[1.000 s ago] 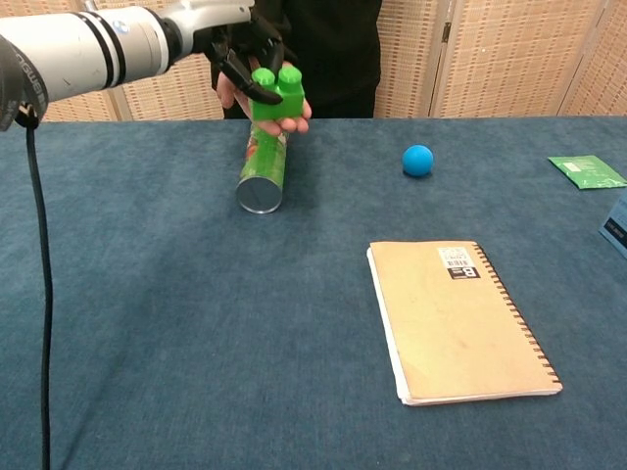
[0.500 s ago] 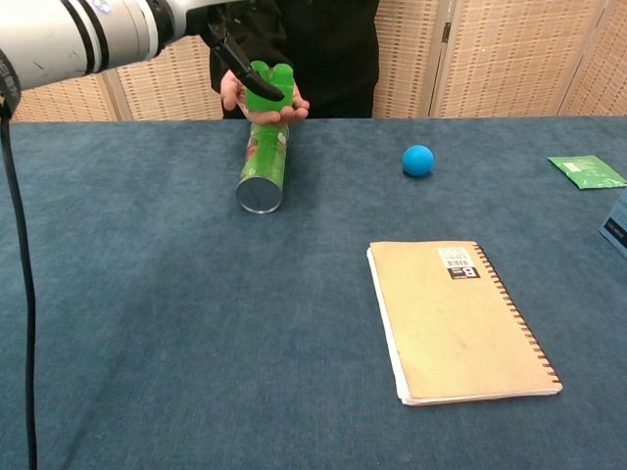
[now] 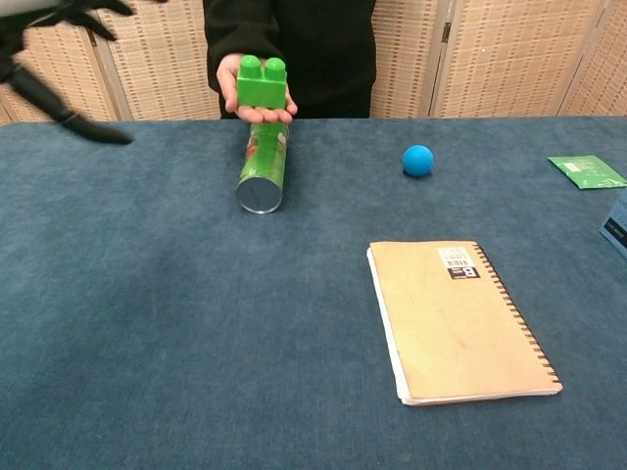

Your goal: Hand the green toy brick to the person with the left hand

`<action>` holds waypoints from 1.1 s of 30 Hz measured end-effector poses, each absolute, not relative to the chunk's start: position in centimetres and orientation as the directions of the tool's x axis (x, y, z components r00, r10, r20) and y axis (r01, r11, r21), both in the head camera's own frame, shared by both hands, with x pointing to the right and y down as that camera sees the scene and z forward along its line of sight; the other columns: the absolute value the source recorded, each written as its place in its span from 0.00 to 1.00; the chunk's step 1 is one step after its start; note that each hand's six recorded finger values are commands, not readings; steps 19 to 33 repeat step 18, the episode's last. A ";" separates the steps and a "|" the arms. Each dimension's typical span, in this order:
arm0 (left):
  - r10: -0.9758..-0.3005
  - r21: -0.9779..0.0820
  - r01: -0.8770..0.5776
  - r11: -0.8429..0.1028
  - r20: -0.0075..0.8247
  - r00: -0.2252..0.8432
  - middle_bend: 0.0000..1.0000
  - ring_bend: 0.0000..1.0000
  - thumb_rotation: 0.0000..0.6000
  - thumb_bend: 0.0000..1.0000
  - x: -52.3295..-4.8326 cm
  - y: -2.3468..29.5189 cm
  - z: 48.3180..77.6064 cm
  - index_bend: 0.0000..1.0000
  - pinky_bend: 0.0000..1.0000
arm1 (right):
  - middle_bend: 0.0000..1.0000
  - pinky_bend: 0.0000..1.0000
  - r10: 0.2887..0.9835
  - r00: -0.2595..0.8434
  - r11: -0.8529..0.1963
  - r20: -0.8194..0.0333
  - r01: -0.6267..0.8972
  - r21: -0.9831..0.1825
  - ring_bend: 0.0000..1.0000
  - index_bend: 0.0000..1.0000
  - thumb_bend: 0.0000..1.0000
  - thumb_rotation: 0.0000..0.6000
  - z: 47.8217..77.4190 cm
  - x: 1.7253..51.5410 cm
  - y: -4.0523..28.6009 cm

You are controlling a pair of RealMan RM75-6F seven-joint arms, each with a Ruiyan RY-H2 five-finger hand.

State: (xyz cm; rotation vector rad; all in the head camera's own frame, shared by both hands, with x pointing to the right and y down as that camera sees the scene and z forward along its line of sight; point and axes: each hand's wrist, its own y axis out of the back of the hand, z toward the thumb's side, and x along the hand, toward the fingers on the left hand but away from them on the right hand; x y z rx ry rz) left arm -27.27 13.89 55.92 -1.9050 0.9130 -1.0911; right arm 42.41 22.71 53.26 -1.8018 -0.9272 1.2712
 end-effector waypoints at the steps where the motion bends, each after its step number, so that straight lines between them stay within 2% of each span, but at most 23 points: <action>1: -0.858 -0.871 -0.191 -0.452 0.367 0.360 0.00 0.00 1.00 0.13 -28.8 15.0 55.9 0.00 0.16 | 0.00 0.00 0.869 0.247 -0.471 -0.429 0.140 -0.871 0.00 0.00 0.26 1.00 53.3 42.4 22.7; 7: -0.929 -0.944 -0.076 -0.322 0.299 0.218 0.00 0.00 1.00 0.13 -37.6 20.1 55.9 0.00 0.16 | 0.00 0.00 0.869 0.218 -0.472 -0.444 0.093 -0.877 0.00 0.00 0.26 1.00 54.4 42.1 22.6; 11: -0.945 -0.957 -0.028 -0.288 0.279 0.170 0.00 0.00 1.00 0.13 -42.1 22.4 56.7 0.00 0.16 | 0.00 0.00 0.869 0.190 -0.474 -0.457 0.053 -0.879 0.00 0.00 0.26 1.00 55.5 41.8 22.3; 15: -0.956 -0.961 -0.062 -0.271 0.261 0.132 0.00 0.00 1.00 0.13 -45.3 24.3 56.8 0.00 0.16 | 0.00 0.00 0.877 0.160 -0.465 -0.454 0.036 -0.885 0.00 0.00 0.26 1.00 56.2 41.6 21.8; 18: -0.960 -0.962 -0.071 -0.264 0.255 0.115 0.00 0.00 1.00 0.13 -46.4 25.3 56.6 0.00 0.16 | 0.00 0.00 0.882 0.148 -0.458 -0.448 0.037 -0.888 0.00 0.00 0.26 1.00 56.5 41.4 21.5; 33: -0.960 -0.962 -0.071 -0.264 0.255 0.115 0.00 0.00 1.00 0.13 -46.4 25.3 56.6 0.00 0.16 | 0.00 0.00 0.882 0.148 -0.458 -0.448 0.037 -0.888 0.00 0.00 0.26 1.00 56.5 41.4 21.5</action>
